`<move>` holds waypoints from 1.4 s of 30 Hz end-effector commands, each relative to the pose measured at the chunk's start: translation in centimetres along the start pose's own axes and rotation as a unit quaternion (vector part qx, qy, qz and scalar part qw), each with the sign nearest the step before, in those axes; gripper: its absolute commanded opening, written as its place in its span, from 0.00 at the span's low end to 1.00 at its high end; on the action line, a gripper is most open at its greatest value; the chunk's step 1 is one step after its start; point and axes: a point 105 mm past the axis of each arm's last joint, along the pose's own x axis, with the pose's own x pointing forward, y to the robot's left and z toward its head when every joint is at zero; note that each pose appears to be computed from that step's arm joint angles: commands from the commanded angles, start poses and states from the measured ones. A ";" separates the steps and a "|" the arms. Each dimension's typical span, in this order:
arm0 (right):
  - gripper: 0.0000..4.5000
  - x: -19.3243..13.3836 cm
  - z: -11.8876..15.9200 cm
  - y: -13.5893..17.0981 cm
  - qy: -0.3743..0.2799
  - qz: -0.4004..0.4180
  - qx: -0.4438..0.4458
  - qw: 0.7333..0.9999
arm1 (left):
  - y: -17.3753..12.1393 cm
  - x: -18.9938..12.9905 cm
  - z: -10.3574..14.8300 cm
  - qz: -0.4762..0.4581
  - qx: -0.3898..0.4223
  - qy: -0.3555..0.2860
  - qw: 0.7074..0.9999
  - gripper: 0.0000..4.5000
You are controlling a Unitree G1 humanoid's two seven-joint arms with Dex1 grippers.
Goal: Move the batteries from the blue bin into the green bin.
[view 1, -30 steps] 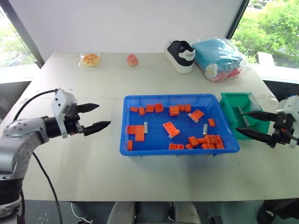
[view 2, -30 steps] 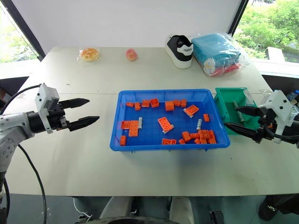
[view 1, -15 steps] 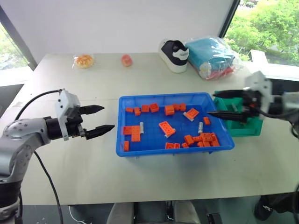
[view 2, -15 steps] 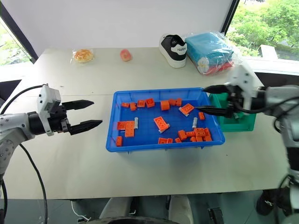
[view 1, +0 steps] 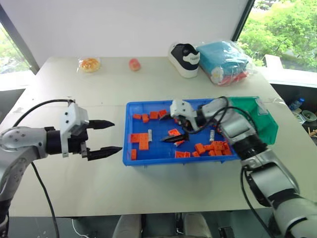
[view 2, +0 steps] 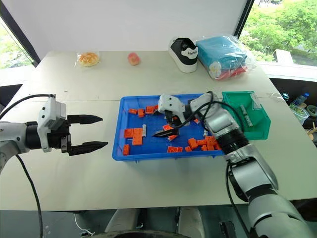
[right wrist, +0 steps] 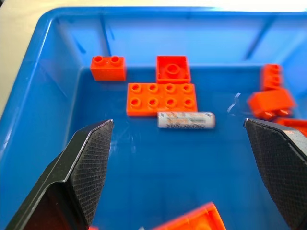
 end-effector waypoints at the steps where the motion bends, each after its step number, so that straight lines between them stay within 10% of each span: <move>1: 0.99 0.9 1.0 -0.8 0.000 -0.004 -0.047 0.999 | -0.5 -0.4 1.0 -0.002 0.031 0.002 1.000 1.00; 25: 0.99 5.4 -1.7 -1.1 0.019 -0.009 -0.036 0.999 | 0.3 -0.2 2.2 0.018 0.039 -0.016 0.999 1.00; 30: 0.50 4.9 -1.2 -0.9 -0.004 -0.012 -0.028 1.000 | 0.6 0.0 2.6 0.016 0.040 -0.024 0.999 1.00; 42: 0.49 -1.4 2.1 -1.0 -0.020 -0.077 -0.058 0.995 | 1.1 1.0 2.6 0.002 0.041 -0.035 0.999 1.00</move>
